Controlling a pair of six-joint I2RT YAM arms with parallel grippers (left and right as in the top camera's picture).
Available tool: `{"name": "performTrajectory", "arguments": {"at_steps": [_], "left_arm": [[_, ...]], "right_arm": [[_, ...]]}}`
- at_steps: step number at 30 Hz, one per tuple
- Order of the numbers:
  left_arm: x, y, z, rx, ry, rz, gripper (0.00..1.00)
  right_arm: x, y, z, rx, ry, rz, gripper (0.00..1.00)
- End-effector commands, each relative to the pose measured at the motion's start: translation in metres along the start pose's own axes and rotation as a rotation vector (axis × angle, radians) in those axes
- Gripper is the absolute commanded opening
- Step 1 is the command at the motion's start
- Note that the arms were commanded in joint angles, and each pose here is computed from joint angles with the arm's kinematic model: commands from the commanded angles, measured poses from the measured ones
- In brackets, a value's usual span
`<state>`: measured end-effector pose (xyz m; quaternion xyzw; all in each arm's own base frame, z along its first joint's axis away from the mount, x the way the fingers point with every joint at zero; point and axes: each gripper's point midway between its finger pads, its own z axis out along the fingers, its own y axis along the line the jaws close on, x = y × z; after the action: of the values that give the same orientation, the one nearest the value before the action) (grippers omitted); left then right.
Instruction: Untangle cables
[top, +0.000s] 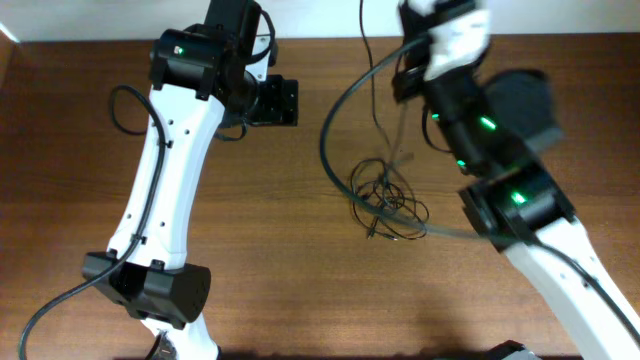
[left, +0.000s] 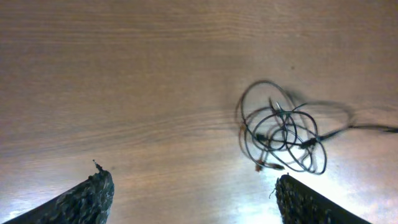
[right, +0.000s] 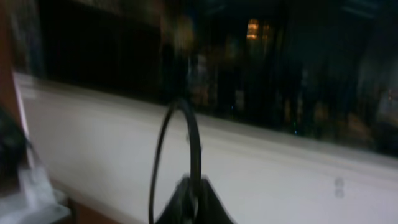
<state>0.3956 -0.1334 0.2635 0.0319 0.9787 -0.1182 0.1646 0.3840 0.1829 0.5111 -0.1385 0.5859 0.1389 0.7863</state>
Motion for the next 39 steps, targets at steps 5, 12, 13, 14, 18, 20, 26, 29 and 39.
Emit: {"name": "performTrajectory", "arguments": {"at_steps": [5, 12, 13, 14, 18, 20, 26, 29, 39], "left_arm": [[0.002, -0.011, -0.001, 0.053, 0.011, 0.024, 0.86], [0.004, -0.010, -0.001, 0.051, 0.018, 0.022, 0.86], [0.004, -0.010, -0.001, 0.051, 0.018, 0.022, 0.86], [0.004, -0.010, -0.001, 0.051, 0.019, 0.022, 0.86], [0.005, -0.009, -0.001, 0.047, 0.023, 0.021, 0.86], [0.004, -0.009, -0.001, 0.048, 0.020, 0.022, 0.87], [0.003, -0.010, -0.001, 0.049, 0.015, 0.023, 0.87], [0.005, -0.010, -0.001, 0.048, 0.021, 0.022, 0.87], [0.000, -0.007, -0.002, 0.051, 0.007, 0.014, 0.87]], "right_arm": [[0.010, -0.023, -0.013, 0.156, 0.089, 0.321, 0.04], [0.058, 0.008, 0.002, 0.047, 0.238, -0.062, 0.04], [0.016, 0.006, -0.003, 0.076, 0.105, -0.039, 0.04], [-0.015, 0.005, -0.010, 0.087, 0.008, -0.018, 0.04], [-0.043, 0.002, -0.027, 0.088, -0.053, -0.005, 0.04], [0.013, 0.000, -0.021, 0.089, 0.152, -0.049, 0.04], [0.045, 0.005, -0.013, 0.081, 0.241, -0.027, 0.04], [-0.021, 0.001, -0.017, 0.094, 0.003, 0.091, 0.04], [0.041, 0.003, -0.029, 0.101, 0.265, 0.098, 0.04]]}}
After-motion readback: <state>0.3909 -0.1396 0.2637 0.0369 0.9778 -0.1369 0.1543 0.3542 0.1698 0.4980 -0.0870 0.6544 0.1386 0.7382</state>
